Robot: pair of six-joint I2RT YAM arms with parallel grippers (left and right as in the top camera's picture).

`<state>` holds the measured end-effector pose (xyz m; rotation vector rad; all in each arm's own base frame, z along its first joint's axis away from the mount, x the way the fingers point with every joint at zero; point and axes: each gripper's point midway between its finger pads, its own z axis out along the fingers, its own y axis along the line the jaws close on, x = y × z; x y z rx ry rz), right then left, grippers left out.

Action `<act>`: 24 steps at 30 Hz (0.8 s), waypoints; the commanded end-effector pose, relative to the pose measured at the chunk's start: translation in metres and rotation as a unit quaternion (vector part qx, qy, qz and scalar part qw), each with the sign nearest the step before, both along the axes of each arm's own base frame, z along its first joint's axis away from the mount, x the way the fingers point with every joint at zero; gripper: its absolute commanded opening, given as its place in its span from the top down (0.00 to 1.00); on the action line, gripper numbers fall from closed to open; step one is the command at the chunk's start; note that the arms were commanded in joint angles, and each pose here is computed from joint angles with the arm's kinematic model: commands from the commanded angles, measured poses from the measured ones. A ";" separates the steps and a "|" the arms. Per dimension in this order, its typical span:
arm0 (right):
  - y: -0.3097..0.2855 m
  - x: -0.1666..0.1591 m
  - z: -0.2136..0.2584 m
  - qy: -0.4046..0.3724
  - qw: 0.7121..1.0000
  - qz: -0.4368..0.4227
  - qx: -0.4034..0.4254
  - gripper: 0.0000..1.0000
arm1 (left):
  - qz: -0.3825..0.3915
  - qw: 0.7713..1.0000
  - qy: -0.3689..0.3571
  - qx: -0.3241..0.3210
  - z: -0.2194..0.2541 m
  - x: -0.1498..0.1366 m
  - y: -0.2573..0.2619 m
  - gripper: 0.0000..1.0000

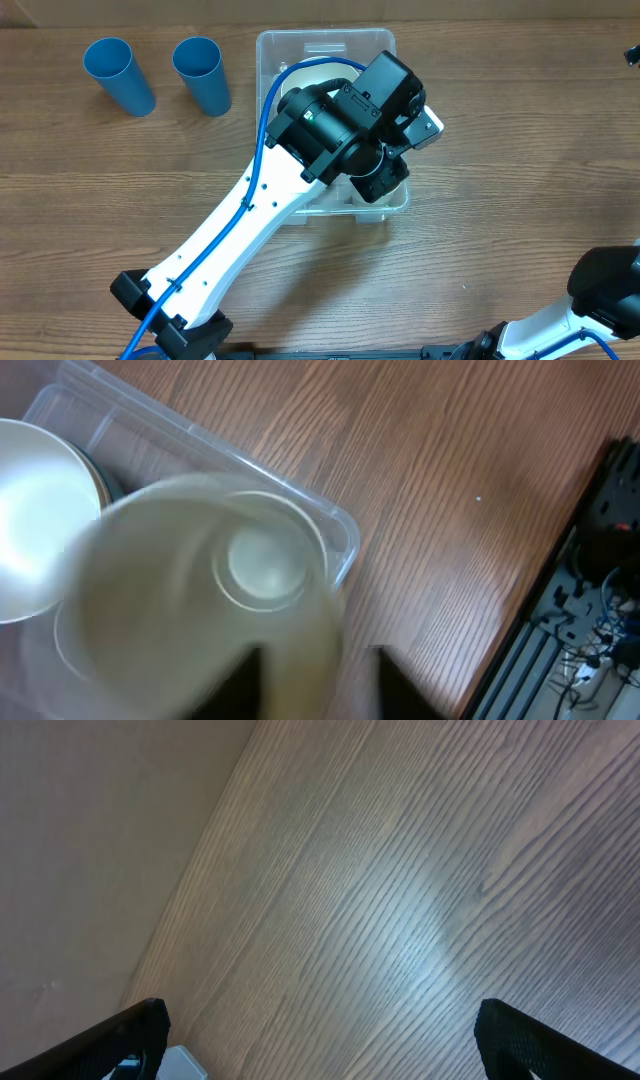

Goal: Pack container
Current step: 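Lower the second cream tumbler into the first one in the bin, then move the left gripper to the back-right teal tumbler and grasp it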

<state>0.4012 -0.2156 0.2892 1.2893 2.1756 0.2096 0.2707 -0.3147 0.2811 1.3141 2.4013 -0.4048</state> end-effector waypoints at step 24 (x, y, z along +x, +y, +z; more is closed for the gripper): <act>-0.001 0.001 0.002 -0.001 1.000 -0.002 -0.005 0.00 | 0.488 0.865 -0.115 0.024 0.023 0.214 0.287 0.10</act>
